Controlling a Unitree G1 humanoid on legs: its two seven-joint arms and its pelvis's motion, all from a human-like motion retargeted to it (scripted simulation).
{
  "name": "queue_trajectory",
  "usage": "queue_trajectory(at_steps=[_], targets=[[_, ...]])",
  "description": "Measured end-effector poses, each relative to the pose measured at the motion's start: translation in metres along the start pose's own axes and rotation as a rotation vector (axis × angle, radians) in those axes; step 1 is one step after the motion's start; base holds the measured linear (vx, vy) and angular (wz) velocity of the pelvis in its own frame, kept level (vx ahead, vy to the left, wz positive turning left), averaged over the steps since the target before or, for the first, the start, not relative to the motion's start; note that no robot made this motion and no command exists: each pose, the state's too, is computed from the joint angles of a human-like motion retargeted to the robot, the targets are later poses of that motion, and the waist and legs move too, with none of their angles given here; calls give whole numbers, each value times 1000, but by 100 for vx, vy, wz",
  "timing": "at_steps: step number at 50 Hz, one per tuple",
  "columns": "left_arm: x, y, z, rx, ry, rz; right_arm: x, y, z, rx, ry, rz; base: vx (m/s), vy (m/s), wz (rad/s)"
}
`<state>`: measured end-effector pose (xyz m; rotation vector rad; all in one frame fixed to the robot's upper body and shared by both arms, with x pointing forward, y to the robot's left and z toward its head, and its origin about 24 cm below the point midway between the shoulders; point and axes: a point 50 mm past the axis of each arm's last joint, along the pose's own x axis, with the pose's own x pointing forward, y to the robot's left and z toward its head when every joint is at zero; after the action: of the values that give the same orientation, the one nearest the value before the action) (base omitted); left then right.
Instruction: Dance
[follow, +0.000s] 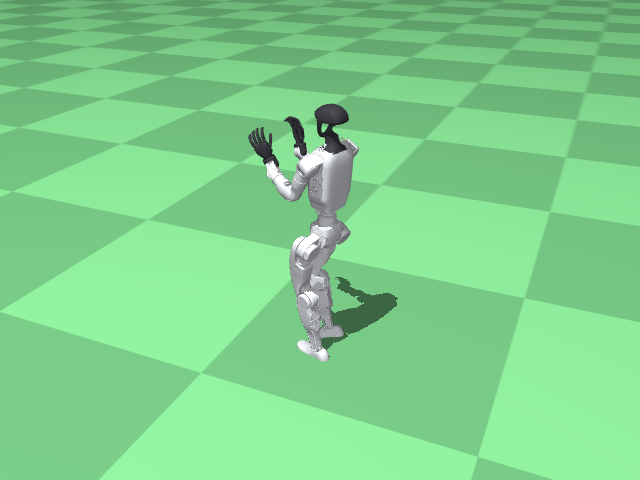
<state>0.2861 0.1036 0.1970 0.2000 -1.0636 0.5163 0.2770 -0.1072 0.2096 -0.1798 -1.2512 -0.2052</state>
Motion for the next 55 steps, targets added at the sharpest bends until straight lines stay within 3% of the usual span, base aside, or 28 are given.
queue_trajectory(at_steps=[7,11,15,18,23,27,30,35,38,43,48,51,55], targets=[[44,91,22,190,-200,106,0,-125,-5,-498,50,-220,25,-20,171],[36,128,27,281,-166,99,-49,-213,29,-860,185,-389,7,-28,197],[18,158,21,361,-69,44,-116,-269,81,-1191,404,-510,18,-26,76],[-2,183,21,441,-53,44,-162,-293,115,-1390,573,-583,19,-19,28],[-41,242,26,736,-59,101,-225,-307,142,-1521,855,-601,-1,0,-53],[-68,276,23,916,92,-120,-267,-318,170,-1578,1105,-571,4,16,-158],[-87,290,24,939,218,-248,-291,-317,179,-1474,1319,-436,-2,24,-160],[-131,282,18,787,469,-405,-314,-292,154,-1126,1538,-86,-4,41,-253],[-167,255,6,632,627,-478,-311,-252,105,-848,1437,34,-20,58,-280],[-193,178,-24,331,737,-448,-252,-115,13,-176,933,279,-41,53,-345],[-136,108,-36,233,418,-405,-150,29,9,306,364,447,-42,45,-302],[-113,67,-27,142,231,-311,-104,71,33,369,124,470,-12,31,-188],[-80,5,-14,18,115,-278,-55,87,32,144,-72,508,-29,32,-94]])
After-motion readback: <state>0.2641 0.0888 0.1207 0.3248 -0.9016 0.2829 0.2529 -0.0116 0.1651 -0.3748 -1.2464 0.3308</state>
